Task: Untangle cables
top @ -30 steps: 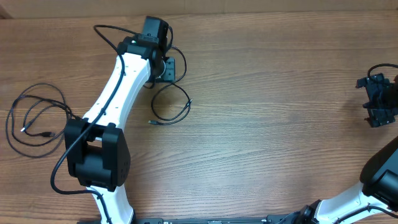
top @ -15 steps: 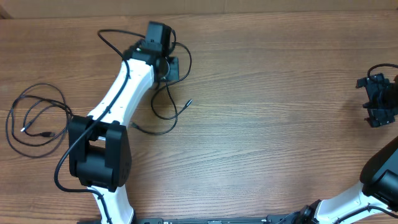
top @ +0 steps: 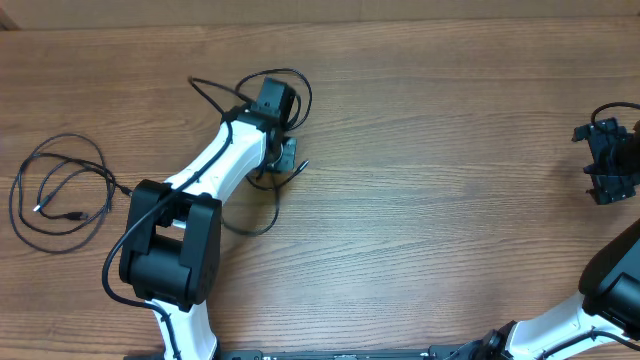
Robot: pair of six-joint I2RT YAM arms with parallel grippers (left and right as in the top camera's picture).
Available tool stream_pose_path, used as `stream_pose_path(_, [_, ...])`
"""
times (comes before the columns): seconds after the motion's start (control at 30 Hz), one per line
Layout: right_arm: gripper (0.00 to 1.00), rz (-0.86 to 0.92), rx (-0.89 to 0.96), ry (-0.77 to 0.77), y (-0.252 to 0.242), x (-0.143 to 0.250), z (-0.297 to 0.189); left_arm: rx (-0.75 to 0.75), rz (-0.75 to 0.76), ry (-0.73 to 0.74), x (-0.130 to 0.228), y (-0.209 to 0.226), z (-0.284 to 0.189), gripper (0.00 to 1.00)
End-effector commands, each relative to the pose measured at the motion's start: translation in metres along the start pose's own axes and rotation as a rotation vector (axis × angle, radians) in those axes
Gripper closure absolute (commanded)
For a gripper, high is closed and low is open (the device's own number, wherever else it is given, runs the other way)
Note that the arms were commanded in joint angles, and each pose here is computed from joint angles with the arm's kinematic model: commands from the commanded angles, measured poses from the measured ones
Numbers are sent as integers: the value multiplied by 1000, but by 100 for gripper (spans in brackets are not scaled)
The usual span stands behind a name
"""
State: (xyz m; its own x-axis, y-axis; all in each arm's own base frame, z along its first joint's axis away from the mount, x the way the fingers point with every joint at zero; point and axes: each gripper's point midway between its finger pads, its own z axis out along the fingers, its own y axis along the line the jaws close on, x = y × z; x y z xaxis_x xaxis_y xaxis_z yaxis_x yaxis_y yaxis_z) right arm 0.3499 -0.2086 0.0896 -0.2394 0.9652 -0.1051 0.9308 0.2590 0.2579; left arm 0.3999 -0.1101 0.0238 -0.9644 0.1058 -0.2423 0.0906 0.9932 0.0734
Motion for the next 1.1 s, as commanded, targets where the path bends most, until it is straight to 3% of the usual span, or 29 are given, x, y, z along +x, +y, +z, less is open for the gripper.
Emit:
stream_pose_path(0.0, [0, 3, 1, -8, -1, -1, -2, -17, 22, 38, 15, 5, 4, 95])
stream_pose_path(0.2, [0, 3, 1, -8, -1, -1, -2, 204, 79, 120, 33, -31, -1, 94])
stream_pose_path(0.33, [0, 3, 1, -8, -1, -1, -2, 226, 76, 169, 44, -34, -5, 88])
stream_pose_path(0.4, [0, 3, 1, -8, -1, -1, -2, 245, 76, 208, 50, -36, -11, 76])
stream_pose_path(0.5, [0, 3, 1, -8, -1, -1, -2, 325, 74, 285, 59, -48, -31, 70])
stream_pose_path(0.53, [0, 3, 1, -8, -1, -1, -2, 342, 86, 303, 60, -49, -39, 61])
stream_pose_path(0.6, [0, 3, 1, -8, -1, -1, -2, 334, 96, 321, 58, -47, -53, 25])
stream_pose_path(0.63, [0, 4, 1, -8, -1, -1, -2, 325, 96, 321, 54, -45, -60, 16])
stream_pose_path(0.7, [0, 3, 1, -8, -1, -1, -2, 299, 98, 295, 40, -41, -77, 11])
stream_pose_path(0.77, [0, 3, 1, -8, -1, -1, -2, 275, 104, 244, 21, -37, -93, 11])
stream_pose_path(0.87, [0, 3, 1, -8, -1, -1, -2, 142, 86, 110, -17, -15, -111, 21])
stream_pose_path(0.9, [0, 4, 1, -8, -1, -1, -2, 89, 60, 78, -25, -6, -112, 29])
stream_pose_path(1.0, [0, 3, 1, -8, -1, -1, -2, -76, -53, -22, -47, 22, -105, 82])
stream_pose_path(1.07, [0, 3, 1, -8, -1, -1, -2, -74, -79, -50, -53, 22, -100, 88])
